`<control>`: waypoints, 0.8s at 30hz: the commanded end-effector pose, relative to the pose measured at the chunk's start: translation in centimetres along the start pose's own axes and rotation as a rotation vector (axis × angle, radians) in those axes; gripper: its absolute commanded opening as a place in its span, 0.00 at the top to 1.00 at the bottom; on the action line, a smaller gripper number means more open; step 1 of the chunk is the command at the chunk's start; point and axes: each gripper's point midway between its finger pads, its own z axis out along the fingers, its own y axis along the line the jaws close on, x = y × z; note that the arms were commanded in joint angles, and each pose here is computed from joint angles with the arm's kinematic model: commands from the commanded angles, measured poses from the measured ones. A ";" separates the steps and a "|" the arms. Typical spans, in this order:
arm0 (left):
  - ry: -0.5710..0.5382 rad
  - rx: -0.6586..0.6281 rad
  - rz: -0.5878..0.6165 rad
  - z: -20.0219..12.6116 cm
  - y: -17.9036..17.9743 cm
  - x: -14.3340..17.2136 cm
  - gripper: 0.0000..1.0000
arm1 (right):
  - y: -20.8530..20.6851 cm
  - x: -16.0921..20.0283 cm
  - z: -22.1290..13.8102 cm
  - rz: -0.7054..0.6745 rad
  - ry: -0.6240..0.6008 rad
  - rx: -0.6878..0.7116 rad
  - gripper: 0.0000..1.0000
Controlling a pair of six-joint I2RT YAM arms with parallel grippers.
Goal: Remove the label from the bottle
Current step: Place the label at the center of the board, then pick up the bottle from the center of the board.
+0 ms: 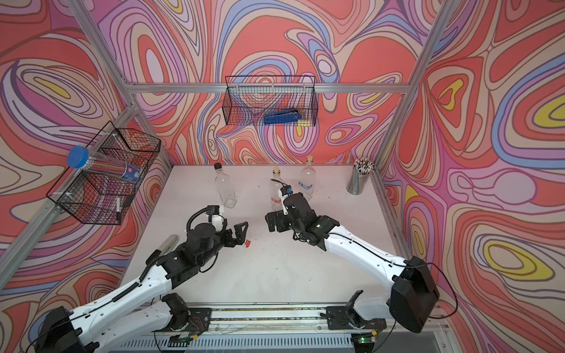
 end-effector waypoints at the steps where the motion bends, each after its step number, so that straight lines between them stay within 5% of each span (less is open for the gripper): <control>1: -0.005 -0.011 0.030 0.2 -0.5 -1.0 0.00 | -0.7 -3.7 0.0 -0.017 -0.084 0.018 0.02; 13: -0.088 -0.072 0.052 2.5 -0.9 -4.1 0.00 | -2.1 -9.8 1.4 -0.046 -0.213 0.007 0.02; 24: -0.057 -0.051 0.007 3.7 -1.6 -3.9 0.00 | -1.8 -13.7 1.6 -0.080 -0.234 0.001 0.02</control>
